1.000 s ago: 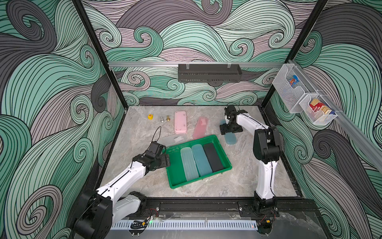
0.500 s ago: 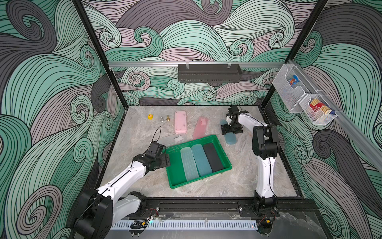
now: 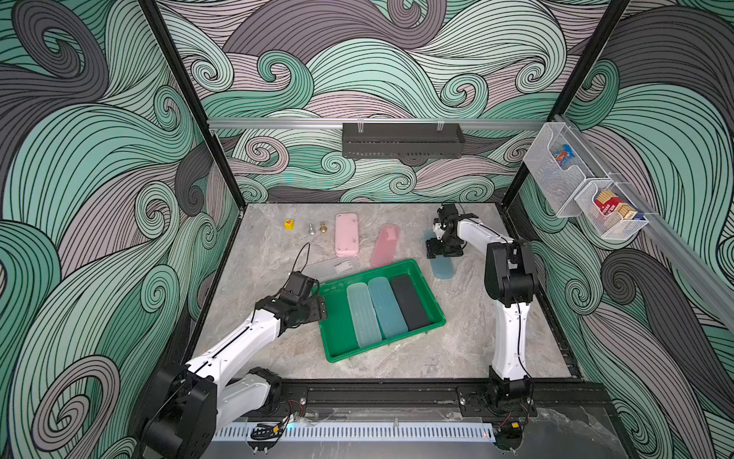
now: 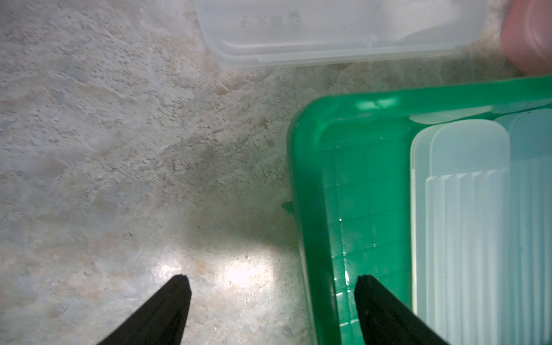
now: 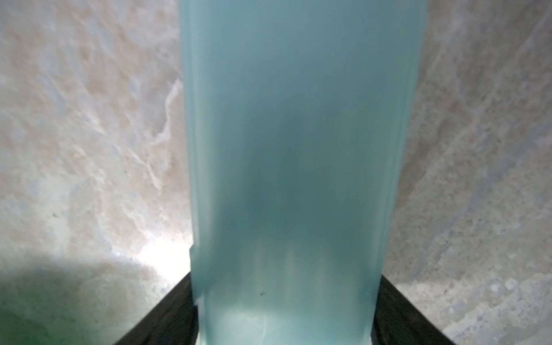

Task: Put the pencil case into the storage box
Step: Pick up the pencil case from the center of the board.

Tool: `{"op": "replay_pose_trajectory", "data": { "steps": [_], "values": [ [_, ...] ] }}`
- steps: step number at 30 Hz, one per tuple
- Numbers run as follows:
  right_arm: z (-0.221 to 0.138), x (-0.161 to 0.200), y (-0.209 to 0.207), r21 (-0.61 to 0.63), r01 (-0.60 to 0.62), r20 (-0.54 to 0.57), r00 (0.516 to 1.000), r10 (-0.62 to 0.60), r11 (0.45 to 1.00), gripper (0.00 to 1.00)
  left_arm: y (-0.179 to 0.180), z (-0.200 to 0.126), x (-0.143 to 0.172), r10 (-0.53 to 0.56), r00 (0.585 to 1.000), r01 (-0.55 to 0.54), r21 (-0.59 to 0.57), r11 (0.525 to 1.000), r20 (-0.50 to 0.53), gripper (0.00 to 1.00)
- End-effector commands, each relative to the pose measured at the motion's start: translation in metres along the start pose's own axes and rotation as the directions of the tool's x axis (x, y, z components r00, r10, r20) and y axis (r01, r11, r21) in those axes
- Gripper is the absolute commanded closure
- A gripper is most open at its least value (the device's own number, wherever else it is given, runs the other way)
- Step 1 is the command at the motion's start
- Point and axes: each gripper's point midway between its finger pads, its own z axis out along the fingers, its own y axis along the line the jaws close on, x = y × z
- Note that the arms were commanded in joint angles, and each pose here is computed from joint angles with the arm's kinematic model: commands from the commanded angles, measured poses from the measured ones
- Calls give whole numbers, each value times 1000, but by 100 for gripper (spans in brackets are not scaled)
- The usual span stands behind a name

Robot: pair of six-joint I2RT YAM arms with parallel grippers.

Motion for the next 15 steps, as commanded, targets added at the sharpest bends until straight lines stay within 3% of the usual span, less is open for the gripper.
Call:
{"op": "replay_pose_trajectory", "data": {
  "steps": [1,10,15],
  "values": [
    [-30,7,2,-12,-25,24,999,25,1000,30,4,0,-1,6,1000,-6,-15,1000,4,10],
    [-102,31,19,-79,-27,131,991,37,997,30,4,0,0,4,1000,-4,-16,1000,3,10],
    [-130,65,58,-130,30,162,987,-8,991,30,4,-1,-1,1,1000,-1,-16,1000,7,10]
  ]
}}
